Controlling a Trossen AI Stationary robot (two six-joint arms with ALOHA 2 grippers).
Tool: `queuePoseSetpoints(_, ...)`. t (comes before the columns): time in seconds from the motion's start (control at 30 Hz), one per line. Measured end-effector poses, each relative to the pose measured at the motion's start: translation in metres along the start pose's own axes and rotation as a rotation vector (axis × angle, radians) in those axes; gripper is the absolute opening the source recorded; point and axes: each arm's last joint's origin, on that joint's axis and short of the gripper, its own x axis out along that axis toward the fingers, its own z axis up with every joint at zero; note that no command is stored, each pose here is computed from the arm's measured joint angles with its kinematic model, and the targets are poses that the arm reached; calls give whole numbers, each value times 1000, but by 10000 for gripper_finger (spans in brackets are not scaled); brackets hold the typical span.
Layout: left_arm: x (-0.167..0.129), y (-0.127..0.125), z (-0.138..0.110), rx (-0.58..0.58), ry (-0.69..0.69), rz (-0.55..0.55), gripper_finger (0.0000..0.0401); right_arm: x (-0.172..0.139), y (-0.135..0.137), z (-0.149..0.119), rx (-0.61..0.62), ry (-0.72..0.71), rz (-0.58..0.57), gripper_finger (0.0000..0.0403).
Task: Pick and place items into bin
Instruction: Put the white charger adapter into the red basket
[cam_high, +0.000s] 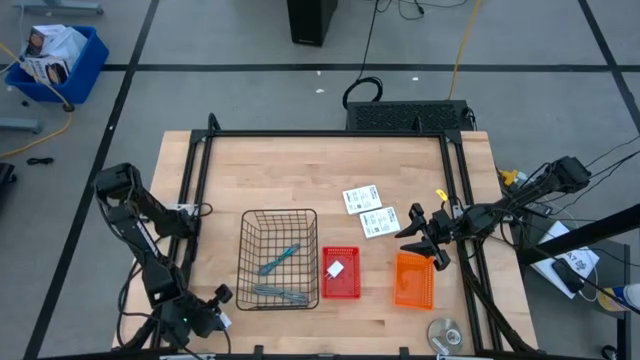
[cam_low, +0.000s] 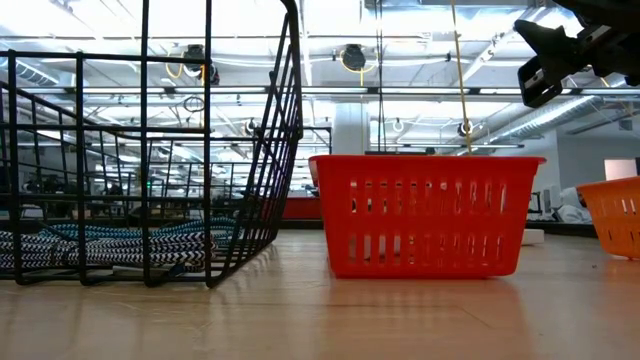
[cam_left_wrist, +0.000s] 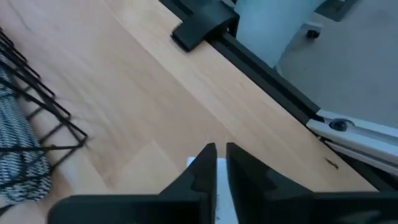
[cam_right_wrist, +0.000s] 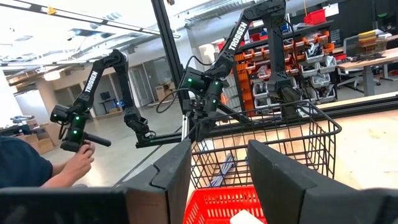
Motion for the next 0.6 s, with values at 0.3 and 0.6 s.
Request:
queuePoseSetpoints(0.3, 1, 2, -5, -21, 65, -12, 167, 0, 0, 0, -1, 1, 0, 153)
queuePoseSetpoints(0.6, 13, 4, -23, 16, 79, -22, 247, 0, 0, 0, -1, 1, 0, 153)
